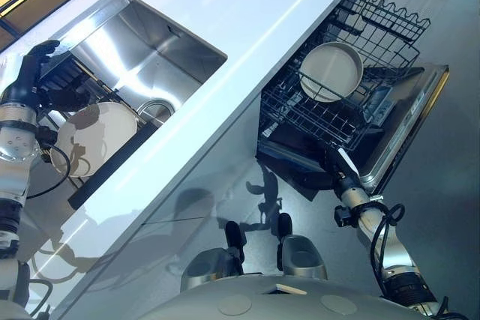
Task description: Pick up plates and place into dishwasher.
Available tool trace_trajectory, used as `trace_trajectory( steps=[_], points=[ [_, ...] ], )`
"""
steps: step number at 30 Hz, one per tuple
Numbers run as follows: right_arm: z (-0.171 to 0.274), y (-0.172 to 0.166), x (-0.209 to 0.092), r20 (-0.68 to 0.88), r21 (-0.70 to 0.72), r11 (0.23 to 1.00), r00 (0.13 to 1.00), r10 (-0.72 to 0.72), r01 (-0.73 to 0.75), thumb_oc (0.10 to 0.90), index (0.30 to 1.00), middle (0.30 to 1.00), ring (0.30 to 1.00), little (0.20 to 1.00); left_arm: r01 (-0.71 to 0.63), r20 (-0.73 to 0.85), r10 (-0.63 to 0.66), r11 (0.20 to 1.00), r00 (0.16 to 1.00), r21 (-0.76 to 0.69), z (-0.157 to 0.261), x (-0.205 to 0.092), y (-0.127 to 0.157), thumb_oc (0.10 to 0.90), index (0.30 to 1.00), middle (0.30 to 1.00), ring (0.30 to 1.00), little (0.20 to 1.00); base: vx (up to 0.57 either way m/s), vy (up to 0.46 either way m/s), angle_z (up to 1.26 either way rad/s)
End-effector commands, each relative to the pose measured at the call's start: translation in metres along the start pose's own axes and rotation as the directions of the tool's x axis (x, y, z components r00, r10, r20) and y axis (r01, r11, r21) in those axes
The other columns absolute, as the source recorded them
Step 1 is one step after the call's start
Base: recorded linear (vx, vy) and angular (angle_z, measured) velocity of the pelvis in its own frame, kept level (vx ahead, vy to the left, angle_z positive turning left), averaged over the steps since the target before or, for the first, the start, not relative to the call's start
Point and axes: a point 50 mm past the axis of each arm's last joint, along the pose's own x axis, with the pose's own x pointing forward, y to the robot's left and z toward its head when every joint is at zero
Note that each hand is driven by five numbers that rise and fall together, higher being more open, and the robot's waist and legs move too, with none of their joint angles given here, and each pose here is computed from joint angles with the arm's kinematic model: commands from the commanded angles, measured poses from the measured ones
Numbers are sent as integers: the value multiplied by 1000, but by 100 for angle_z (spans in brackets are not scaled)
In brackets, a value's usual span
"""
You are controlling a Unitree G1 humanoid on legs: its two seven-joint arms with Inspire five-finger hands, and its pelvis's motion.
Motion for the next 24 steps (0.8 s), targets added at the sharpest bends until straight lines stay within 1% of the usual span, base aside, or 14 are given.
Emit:
trace_trajectory(
  steps=[1, 7, 8, 10, 13, 15, 17, 21, 24],
  points=[
    [46, -13, 8, 243, -22, 999, 970, -22, 29, 800, 900, 900, 900, 900, -109, 67, 110, 994, 992, -8, 26, 18, 36, 800, 900, 900, 900, 900, 0, 0, 0],
    [53, -23, 10, 261, -44, 998, 965, -34, 48, 800, 900, 900, 900, 900, 34, -60, -34, 999, 998, -7, 10, 22, 25, 800, 900, 900, 900, 900, -4, 5, -2],
    [53, -24, 10, 262, -45, 998, 965, -35, 48, 800, 900, 900, 900, 900, 41, -65, -41, 999, 997, -7, 9, 22, 24, 800, 900, 900, 900, 900, -7, 8, -4],
    [54, -27, 9, 265, -48, 997, 963, -40, 54, 800, 900, 900, 900, 900, 118, -133, -114, 993, 985, 24, -1, 20, 19, 800, 900, 900, 900, 900, 0, 0, 0],
    [56, -31, 8, 270, -43, 997, 962, -48, 62, 800, 900, 900, 900, 900, 191, -187, -180, 981, 966, 37, -8, 18, 16, 800, 900, 900, 900, 900, 0, 0, 0],
    [59, -37, 8, 277, -41, 997, 959, -55, 69, 800, 900, 900, 900, 900, 266, -228, -254, 964, 940, 22, -17, 14, 13, 800, 900, 900, 900, 900, 0, 0, 0],
    [60, -38, 8, 282, -43, 997, 958, -57, 72, 800, 900, 900, 900, 900, 291, -245, -278, 956, 929, 21, -20, 12, 11, 800, 900, 900, 900, 900, 0, 0, 0],
    [64, -44, 8, 285, -46, 996, 956, -64, 80, 800, 900, 900, 900, 900, 426, -316, -410, 904, 856, -20, -27, 6, 3, 800, 900, 900, 900, 900, -3, 2, 2],
    [66, -48, 7, 283, -47, 995, 956, -72, 89, 800, 900, 900, 900, 900, 472, -323, -466, 879, 824, -64, -31, 1, -2, 800, 900, 900, 900, 900, 0, 0, 0]
  ],
)
